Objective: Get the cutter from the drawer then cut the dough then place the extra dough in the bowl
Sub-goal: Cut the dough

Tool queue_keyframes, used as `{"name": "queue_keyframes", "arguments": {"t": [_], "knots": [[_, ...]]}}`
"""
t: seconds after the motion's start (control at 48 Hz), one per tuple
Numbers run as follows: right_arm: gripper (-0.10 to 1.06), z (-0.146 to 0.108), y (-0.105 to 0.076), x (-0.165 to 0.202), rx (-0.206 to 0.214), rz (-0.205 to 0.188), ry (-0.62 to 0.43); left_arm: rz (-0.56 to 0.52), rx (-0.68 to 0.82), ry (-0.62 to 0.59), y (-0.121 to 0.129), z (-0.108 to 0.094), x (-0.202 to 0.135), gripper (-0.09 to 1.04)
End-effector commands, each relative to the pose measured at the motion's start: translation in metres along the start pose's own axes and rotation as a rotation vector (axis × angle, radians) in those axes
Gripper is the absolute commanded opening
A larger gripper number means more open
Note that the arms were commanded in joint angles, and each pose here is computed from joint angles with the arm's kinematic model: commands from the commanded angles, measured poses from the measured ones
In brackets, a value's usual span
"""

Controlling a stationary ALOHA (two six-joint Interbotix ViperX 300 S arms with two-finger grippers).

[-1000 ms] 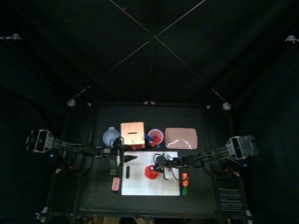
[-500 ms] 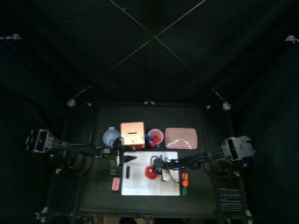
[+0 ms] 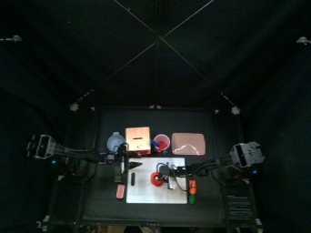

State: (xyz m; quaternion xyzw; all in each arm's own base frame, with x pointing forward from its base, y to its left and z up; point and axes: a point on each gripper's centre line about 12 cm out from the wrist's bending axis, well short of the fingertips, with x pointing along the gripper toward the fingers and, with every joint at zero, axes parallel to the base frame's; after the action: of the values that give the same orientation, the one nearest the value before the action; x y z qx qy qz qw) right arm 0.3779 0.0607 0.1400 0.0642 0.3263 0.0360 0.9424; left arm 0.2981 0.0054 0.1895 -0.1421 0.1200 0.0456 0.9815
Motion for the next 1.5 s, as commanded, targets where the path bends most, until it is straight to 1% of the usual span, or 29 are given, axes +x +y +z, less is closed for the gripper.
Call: {"name": "queue_keyframes", "arguments": {"t": [0.021, 0.208, 0.312, 0.5, 0.604, 0.688, 0.771, 0.854, 0.896, 0.938, 1.0, 1.083, 1.125, 1.188, 1.312, 1.354, 1.5], "knots": [[0.67, 0.013, 0.003, -0.003, 0.009, 0.008, -0.039, -0.009, 0.000, -0.023, -0.003, 0.006, 0.001, 0.83], [0.78, 0.014, 0.003, -0.005, 0.012, 0.008, -0.040, -0.010, 0.000, -0.021, -0.003, 0.006, 0.001, 0.83], [0.82, 0.016, 0.004, -0.009, 0.005, 0.011, -0.051, -0.014, 0.004, -0.020, -0.004, 0.005, 0.001, 0.83], [0.84, 0.024, 0.005, -0.024, 0.000, 0.020, -0.087, -0.015, 0.009, -0.020, -0.005, 0.005, 0.001, 0.83], [0.84, 0.022, 0.004, -0.036, 0.003, 0.021, -0.099, -0.016, 0.012, -0.019, -0.005, 0.005, 0.001, 0.83], [0.84, 0.016, 0.003, -0.047, 0.009, 0.021, -0.100, -0.023, 0.016, -0.016, -0.006, 0.004, 0.001, 0.83], [0.84, 0.005, 0.002, -0.059, 0.040, 0.022, -0.092, -0.058, 0.030, 0.004, -0.016, -0.002, 0.000, 0.83], [0.84, -0.011, 0.004, -0.072, 0.115, 0.029, -0.090, -0.103, 0.046, 0.028, -0.030, -0.012, 0.001, 0.83], [0.84, -0.016, 0.003, -0.078, 0.142, 0.028, -0.112, -0.120, 0.057, 0.029, -0.034, -0.018, 0.002, 0.82], [0.84, -0.020, 0.002, -0.082, 0.151, 0.024, -0.145, -0.137, 0.075, 0.017, -0.038, -0.023, 0.004, 0.82], [0.84, -0.024, 0.001, -0.085, 0.146, 0.020, -0.206, -0.146, 0.096, -0.011, -0.039, -0.031, 0.009, 0.82], [0.84, -0.024, -0.002, -0.086, 0.154, 0.008, -0.272, -0.152, 0.106, -0.055, -0.042, -0.038, 0.016, 0.82], [0.84, -0.023, 0.000, -0.086, 0.150, 0.010, -0.302, -0.156, 0.113, -0.086, -0.045, -0.042, 0.019, 0.82], [0.84, -0.028, 0.001, -0.080, 0.143, 0.005, -0.303, -0.153, 0.136, -0.107, -0.048, -0.049, 0.024, 0.82], [0.83, -0.038, 0.001, -0.063, 0.135, -0.014, -0.285, -0.107, 0.191, -0.097, -0.051, -0.069, 0.035, 0.82], [0.83, -0.038, 0.003, -0.056, 0.135, -0.019, -0.294, -0.089, 0.210, -0.097, -0.053, -0.075, 0.041, 0.82], [0.83, -0.039, 0.012, -0.038, 0.123, -0.017, -0.298, -0.050, 0.243, -0.087, -0.061, -0.085, 0.053, 0.82]]}}
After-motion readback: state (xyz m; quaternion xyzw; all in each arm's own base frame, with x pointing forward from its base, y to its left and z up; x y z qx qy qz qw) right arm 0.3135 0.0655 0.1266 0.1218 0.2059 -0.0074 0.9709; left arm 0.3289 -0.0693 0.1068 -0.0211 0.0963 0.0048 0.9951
